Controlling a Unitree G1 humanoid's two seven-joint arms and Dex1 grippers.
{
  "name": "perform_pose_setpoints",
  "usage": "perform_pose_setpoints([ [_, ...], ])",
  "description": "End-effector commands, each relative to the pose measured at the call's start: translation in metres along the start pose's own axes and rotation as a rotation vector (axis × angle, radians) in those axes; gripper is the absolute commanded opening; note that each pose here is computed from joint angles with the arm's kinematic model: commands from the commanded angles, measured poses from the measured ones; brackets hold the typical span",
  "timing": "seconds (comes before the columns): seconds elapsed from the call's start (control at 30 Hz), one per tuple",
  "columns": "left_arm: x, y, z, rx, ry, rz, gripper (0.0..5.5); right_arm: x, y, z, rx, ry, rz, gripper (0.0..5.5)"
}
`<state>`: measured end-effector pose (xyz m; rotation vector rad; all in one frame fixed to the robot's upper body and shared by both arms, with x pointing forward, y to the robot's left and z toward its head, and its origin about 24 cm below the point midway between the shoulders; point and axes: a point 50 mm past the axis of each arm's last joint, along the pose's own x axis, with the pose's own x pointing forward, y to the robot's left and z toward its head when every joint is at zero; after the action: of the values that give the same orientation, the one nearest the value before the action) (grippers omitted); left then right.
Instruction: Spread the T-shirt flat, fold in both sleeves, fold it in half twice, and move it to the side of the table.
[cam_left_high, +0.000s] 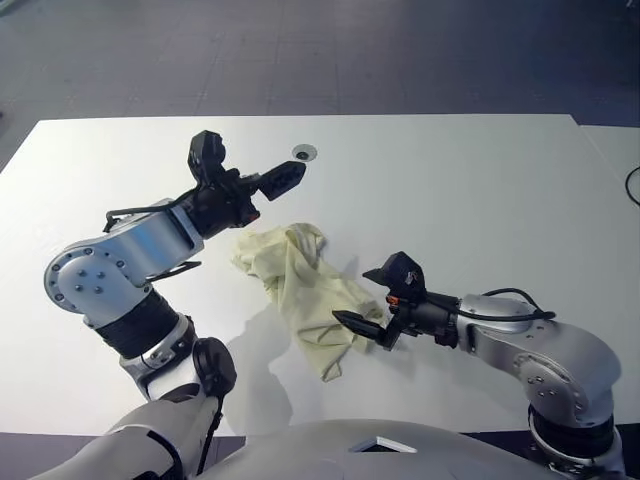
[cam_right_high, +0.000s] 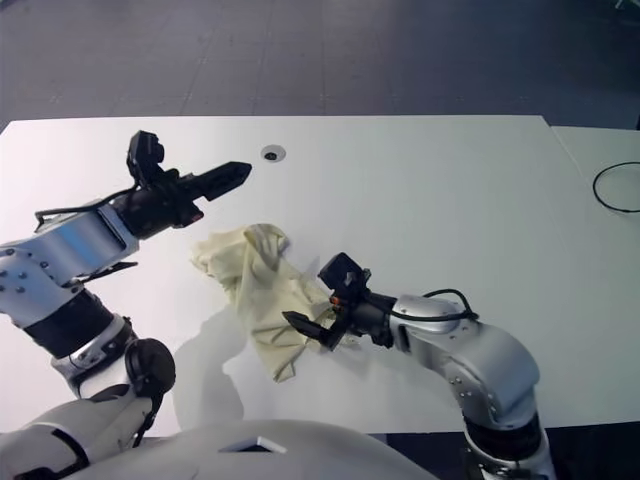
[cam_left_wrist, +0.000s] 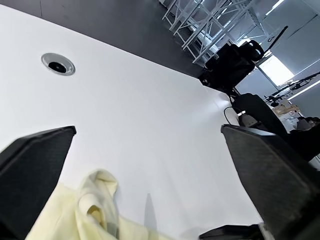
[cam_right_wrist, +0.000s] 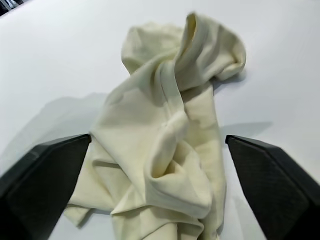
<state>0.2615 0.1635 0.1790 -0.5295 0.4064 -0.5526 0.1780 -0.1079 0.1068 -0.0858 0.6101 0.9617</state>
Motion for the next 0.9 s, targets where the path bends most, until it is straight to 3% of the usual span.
perform_pose_setpoints([
  [0.03, 0.002, -0.003, 0.002, 0.017, 0.035, -0.006, 5.40, 0.010, -0.003, -0.001, -0.044, 0.011, -0.022, 4.16],
  [0.9, -0.012, 0.000, 0.004, 0.014, 0.042, 0.095, 5.40, 0.007, -0.015, 0.007, -0.185, 0.097, -0.001, 0.02],
])
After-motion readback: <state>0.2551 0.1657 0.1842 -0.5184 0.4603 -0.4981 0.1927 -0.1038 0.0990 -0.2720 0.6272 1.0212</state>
